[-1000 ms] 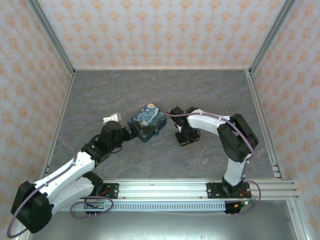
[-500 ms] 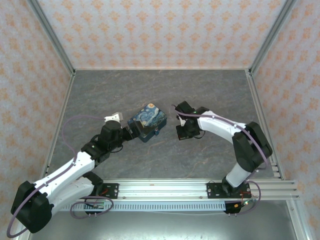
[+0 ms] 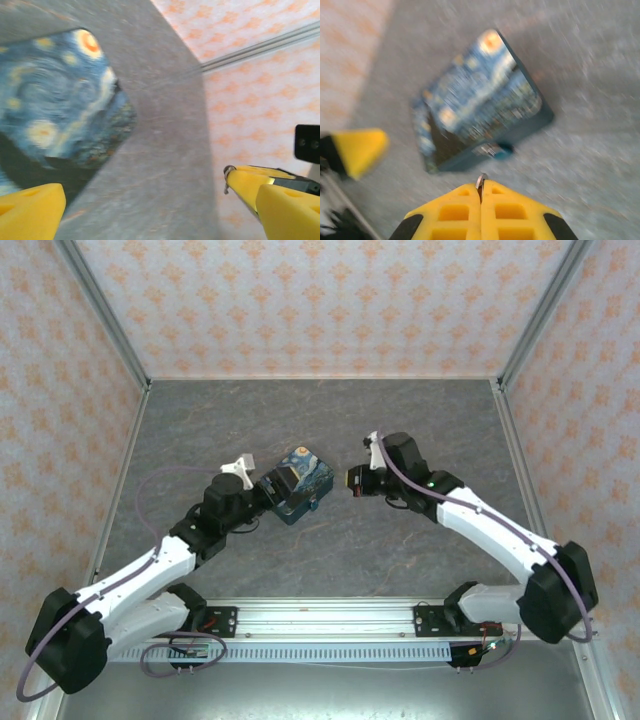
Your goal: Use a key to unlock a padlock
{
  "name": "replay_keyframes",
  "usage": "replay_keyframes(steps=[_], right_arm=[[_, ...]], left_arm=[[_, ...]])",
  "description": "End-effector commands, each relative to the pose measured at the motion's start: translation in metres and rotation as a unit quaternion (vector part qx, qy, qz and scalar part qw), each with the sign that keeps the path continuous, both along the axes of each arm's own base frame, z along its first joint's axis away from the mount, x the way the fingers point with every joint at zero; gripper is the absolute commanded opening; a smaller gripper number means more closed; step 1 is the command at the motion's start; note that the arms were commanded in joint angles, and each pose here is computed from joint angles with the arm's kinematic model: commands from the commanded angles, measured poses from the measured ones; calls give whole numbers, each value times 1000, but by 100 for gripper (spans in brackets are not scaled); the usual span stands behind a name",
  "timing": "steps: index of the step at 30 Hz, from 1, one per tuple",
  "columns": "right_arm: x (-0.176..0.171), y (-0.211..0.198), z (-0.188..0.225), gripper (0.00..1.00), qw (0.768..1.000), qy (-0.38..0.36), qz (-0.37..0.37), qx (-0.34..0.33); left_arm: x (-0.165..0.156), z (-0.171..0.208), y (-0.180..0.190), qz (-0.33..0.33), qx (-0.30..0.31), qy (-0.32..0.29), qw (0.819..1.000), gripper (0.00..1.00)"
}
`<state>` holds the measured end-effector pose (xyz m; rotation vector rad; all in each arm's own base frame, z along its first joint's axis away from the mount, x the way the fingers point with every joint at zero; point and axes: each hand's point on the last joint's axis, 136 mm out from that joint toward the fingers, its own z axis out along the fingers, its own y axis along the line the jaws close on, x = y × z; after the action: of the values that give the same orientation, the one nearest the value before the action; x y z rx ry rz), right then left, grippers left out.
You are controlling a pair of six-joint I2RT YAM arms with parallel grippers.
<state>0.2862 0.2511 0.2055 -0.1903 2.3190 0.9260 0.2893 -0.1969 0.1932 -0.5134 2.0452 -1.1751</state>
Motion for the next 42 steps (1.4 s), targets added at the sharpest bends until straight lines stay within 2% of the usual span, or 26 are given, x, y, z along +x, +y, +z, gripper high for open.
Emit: replay_keyframes(steps=[1, 5, 7, 10, 13, 21, 37, 42], right_arm=[[15, 14, 56, 0, 990, -45, -26, 135], [18, 13, 99, 0, 967, -61, -55, 242], [20, 15, 115, 0, 952, -53, -65, 294], [22, 15, 130, 0, 933, -44, -73, 349], [23, 14, 136, 0, 923, -29, -81, 375], [20, 18, 133, 0, 915, -7, -84, 394], [13, 29, 119, 0, 920, 10, -75, 384], [13, 29, 117, 0, 922, 9, -78, 380]], left_arm=[[9, 71, -23, -13, -141, -44, 989, 96], [15, 108, -33, -17, -240, -59, 969, 91], [18, 123, -40, -23, -276, -62, 959, 85], [20, 137, -51, -26, -309, -61, 949, 78], [22, 149, -60, -29, -342, -66, 937, 72], [29, 160, -80, -34, -385, -61, 920, 59], [35, 155, -92, -34, -387, -51, 920, 44], [36, 153, -92, -32, -384, -48, 921, 33]])
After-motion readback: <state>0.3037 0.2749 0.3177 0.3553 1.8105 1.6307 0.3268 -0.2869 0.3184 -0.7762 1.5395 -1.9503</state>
